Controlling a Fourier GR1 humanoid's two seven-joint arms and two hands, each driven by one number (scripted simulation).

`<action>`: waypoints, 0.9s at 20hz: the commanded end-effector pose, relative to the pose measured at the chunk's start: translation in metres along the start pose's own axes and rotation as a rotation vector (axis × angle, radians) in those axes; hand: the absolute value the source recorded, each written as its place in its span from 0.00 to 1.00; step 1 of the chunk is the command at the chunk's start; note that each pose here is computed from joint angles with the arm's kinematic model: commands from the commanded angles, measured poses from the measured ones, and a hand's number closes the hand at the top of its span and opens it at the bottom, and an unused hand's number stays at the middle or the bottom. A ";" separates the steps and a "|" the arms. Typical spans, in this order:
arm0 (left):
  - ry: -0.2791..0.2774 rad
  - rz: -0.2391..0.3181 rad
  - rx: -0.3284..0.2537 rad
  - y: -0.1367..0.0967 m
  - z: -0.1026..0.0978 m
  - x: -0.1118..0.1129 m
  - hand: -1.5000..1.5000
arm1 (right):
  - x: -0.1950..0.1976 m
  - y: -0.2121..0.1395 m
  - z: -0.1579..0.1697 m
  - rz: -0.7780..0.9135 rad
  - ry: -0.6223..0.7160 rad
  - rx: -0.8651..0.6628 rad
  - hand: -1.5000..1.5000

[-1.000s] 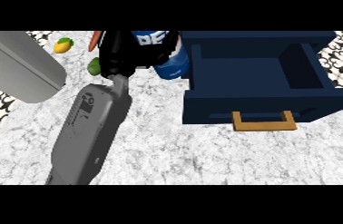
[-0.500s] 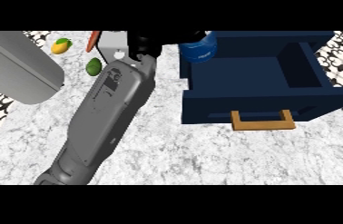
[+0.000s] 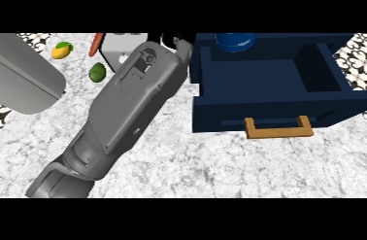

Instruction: Pick up the can, place it into the drawer and close the drawer

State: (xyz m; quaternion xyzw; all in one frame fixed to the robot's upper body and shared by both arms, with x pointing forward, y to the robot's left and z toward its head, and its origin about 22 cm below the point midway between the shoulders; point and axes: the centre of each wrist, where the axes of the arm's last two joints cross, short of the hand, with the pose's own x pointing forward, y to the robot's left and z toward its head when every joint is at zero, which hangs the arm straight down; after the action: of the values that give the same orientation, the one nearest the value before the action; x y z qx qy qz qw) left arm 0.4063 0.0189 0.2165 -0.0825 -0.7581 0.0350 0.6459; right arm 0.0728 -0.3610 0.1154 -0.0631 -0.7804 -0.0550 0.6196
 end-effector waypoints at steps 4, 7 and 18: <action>0.010 -0.020 0.003 -0.011 -0.013 -0.007 1.00 | 0.002 -0.008 0.004 -0.008 -0.002 0.002 0.00; 0.018 -0.039 0.014 -0.027 -0.011 -0.003 1.00 | 0.010 0.004 -0.006 0.002 -0.018 0.032 0.00; 0.076 -0.064 0.040 -0.015 -0.014 -0.037 1.00 | 0.008 -0.003 -0.007 -0.017 -0.001 0.027 0.00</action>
State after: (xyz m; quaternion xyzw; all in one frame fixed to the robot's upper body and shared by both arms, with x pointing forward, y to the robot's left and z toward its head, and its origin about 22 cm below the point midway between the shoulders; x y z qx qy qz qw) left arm 0.4195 -0.0094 0.1992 -0.0501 -0.7412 0.0217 0.6691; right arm 0.0812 -0.3637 0.1283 -0.0514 -0.7842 -0.0494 0.6164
